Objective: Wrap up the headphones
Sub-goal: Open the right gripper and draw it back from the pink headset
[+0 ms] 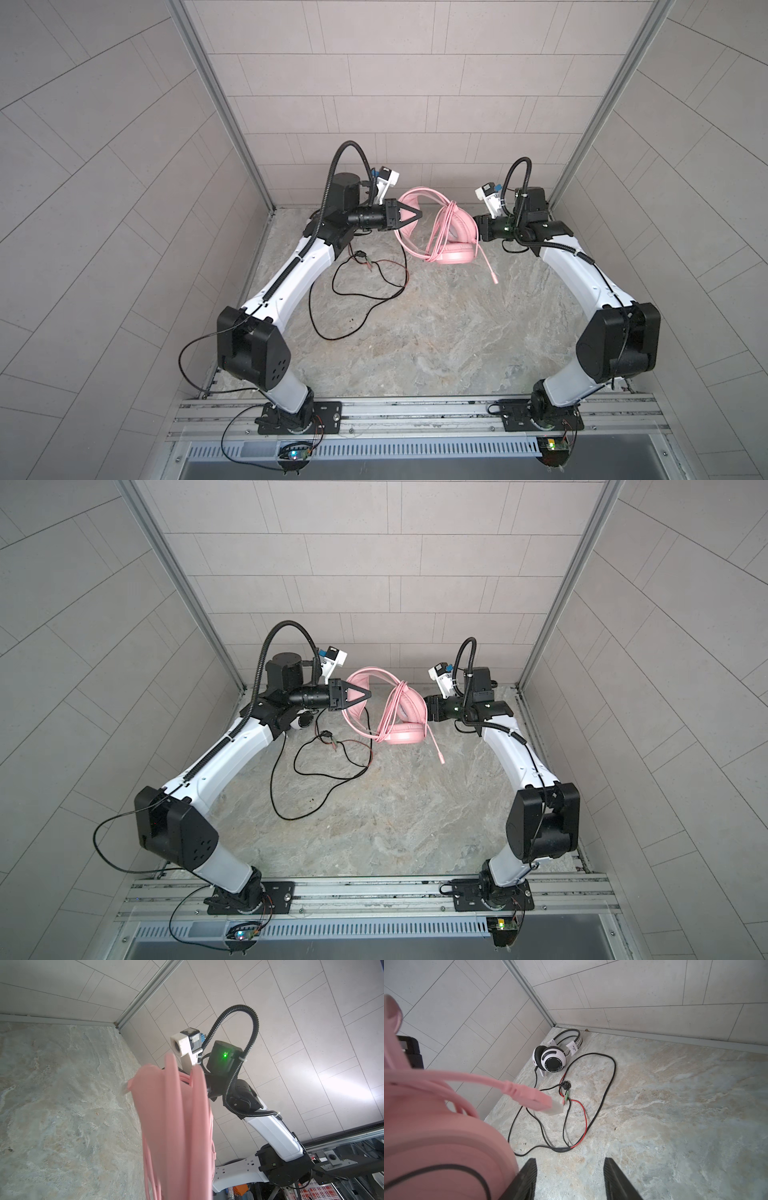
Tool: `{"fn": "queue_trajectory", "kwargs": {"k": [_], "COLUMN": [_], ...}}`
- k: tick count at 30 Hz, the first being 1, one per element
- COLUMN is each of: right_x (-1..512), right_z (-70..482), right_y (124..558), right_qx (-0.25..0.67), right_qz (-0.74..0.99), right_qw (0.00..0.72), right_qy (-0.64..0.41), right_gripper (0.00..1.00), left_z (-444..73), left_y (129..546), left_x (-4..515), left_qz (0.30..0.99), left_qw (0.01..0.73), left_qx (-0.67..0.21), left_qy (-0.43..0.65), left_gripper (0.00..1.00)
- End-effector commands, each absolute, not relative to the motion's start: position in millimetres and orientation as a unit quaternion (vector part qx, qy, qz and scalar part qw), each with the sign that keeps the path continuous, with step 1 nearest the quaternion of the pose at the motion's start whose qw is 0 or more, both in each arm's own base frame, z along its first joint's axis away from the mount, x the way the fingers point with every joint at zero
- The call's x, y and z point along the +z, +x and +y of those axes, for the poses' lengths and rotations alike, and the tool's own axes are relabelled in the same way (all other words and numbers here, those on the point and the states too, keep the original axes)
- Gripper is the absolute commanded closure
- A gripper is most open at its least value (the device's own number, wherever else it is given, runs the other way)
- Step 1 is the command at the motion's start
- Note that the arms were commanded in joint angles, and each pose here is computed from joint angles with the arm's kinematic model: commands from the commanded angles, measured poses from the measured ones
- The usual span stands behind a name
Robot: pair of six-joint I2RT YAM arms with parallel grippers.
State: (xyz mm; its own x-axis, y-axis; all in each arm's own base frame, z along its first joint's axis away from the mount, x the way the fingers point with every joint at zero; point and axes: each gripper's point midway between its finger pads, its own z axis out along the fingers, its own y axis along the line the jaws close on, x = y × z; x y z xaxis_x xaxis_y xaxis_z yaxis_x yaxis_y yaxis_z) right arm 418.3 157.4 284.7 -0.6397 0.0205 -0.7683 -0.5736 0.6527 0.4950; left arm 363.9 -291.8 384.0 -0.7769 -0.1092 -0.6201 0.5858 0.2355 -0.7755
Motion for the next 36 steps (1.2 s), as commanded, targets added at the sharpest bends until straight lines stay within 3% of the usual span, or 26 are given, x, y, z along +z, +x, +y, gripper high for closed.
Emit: {"fn": "queue_trajectory", "kwargs": {"k": [1, 12, 25, 36], "right_x": [306.8, 303.1, 302.5, 338.7], "right_z": [163.5, 134.5, 92.0, 58.0], "right_y": [399.5, 386.3, 382.4, 366.5], "right_qx": [0.397, 0.368, 0.350, 0.264], "right_qz": [0.803, 0.822, 0.832, 0.844], "right_qw": [0.403, 0.416, 0.429, 0.467], "right_qy": [-0.187, -0.124, -0.035, 0.010], "right_gripper": [0.43, 0.32, 0.31, 0.31], "left_z": [-281.8, -263.2, -256.6, -266.8], "left_y": [361.3, 384.5, 396.5, 409.4], "left_x": [433.8, 439.9, 424.0, 358.6], "left_qz": [0.680, 0.661, 0.666, 0.712], "left_qw": [0.364, 0.388, 0.390, 0.357], "left_qx": [-0.610, -0.629, -0.628, -0.599], "left_qy": [0.185, 0.130, 0.102, 0.080], "left_gripper": [1.00, 1.00, 1.00, 1.00]}}
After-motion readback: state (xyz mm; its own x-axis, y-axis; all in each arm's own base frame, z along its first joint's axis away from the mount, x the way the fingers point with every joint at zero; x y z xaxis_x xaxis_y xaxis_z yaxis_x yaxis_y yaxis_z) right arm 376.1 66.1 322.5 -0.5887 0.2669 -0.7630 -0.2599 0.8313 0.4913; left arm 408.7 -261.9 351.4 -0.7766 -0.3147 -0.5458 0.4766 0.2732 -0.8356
